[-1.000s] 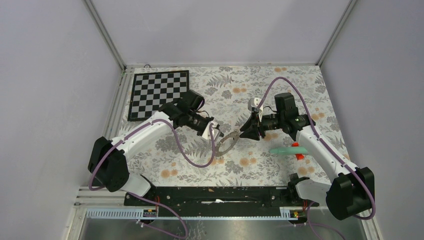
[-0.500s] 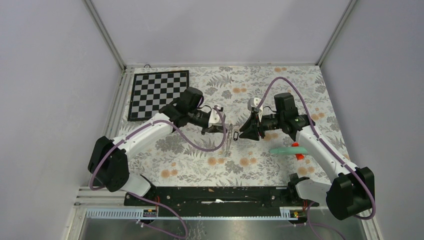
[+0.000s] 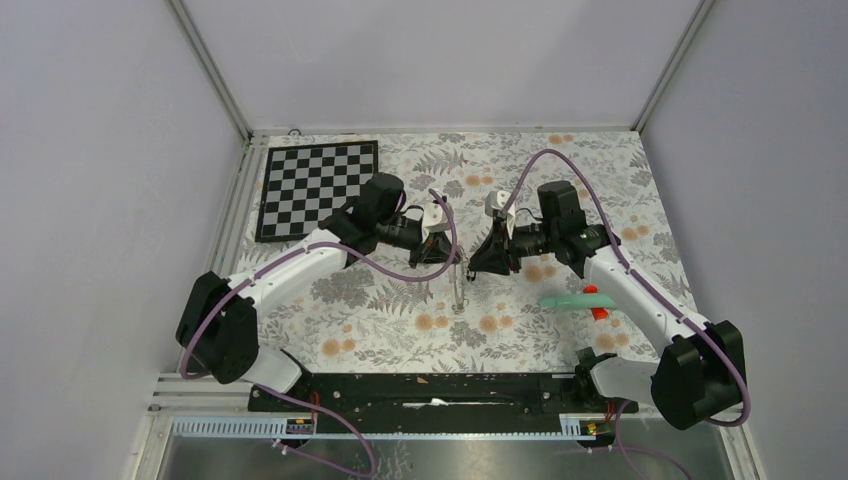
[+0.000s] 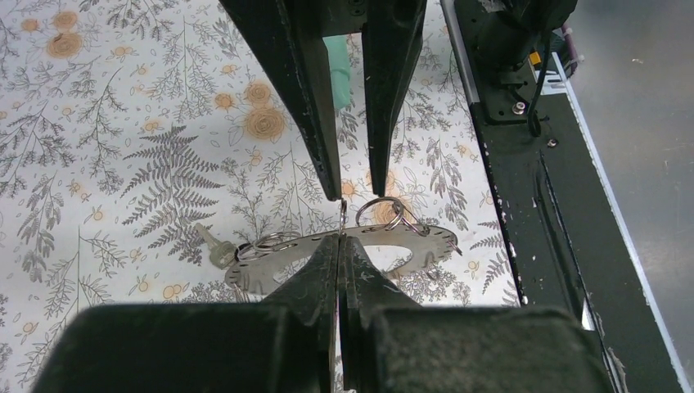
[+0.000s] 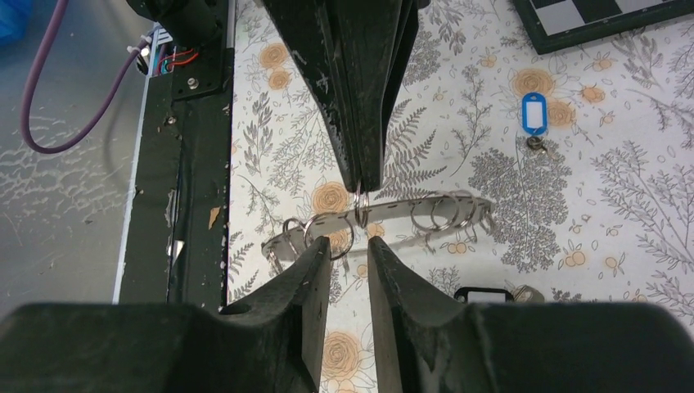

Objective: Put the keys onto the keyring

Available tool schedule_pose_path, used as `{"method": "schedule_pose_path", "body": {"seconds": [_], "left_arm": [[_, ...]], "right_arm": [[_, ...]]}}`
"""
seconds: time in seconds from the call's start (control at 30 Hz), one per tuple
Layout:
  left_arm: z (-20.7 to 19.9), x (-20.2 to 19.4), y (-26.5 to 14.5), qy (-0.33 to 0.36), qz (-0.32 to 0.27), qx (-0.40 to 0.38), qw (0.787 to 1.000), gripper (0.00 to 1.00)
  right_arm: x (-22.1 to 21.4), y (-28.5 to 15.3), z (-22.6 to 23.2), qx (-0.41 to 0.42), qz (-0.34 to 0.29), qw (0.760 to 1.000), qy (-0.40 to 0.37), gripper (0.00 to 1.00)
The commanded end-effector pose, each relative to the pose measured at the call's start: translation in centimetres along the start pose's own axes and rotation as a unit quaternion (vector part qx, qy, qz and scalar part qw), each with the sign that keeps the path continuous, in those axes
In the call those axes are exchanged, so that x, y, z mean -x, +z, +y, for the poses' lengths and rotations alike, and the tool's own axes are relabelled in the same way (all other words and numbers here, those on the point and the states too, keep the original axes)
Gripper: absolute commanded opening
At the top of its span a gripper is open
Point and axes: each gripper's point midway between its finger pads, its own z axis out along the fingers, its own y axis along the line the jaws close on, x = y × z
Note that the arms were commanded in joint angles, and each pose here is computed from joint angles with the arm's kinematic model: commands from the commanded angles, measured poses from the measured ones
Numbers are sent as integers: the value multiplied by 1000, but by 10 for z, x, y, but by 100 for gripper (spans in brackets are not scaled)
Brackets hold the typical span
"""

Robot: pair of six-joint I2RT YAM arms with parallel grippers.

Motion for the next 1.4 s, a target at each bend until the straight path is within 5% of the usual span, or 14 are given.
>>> {"method": "schedule_pose_path", "body": {"seconds": [0.0, 0.33, 0.67, 0.87, 0.97, 1.13, 1.37], "left_arm": [[1, 18, -2, 22, -29, -1, 999, 0], [1, 15, 0, 15, -27, -6, 1000, 0], [0, 11, -1, 20, -26, -11, 999, 2], [2, 21, -37, 17, -81, -63, 995, 54], [12, 16, -49, 26, -81, -48, 995, 63], [15, 12, -46, 26, -76, -46, 996, 63], [3, 10, -26, 15, -66, -71, 995, 51]], "right_arm": [[28, 2, -7, -8, -18, 999, -33, 30], [28, 10, -10, -5, -9, 999, -33, 26], [31, 10, -10, -12, -12, 999, -34, 0], [33, 7, -7, -18, -15, 999, -46, 0], [35, 6, -4, -14, -19, 999, -45, 0], [37, 7, -2, -7, -26, 999, -41, 0], [36, 5, -8, -23, -19, 998, -48, 0]]}}
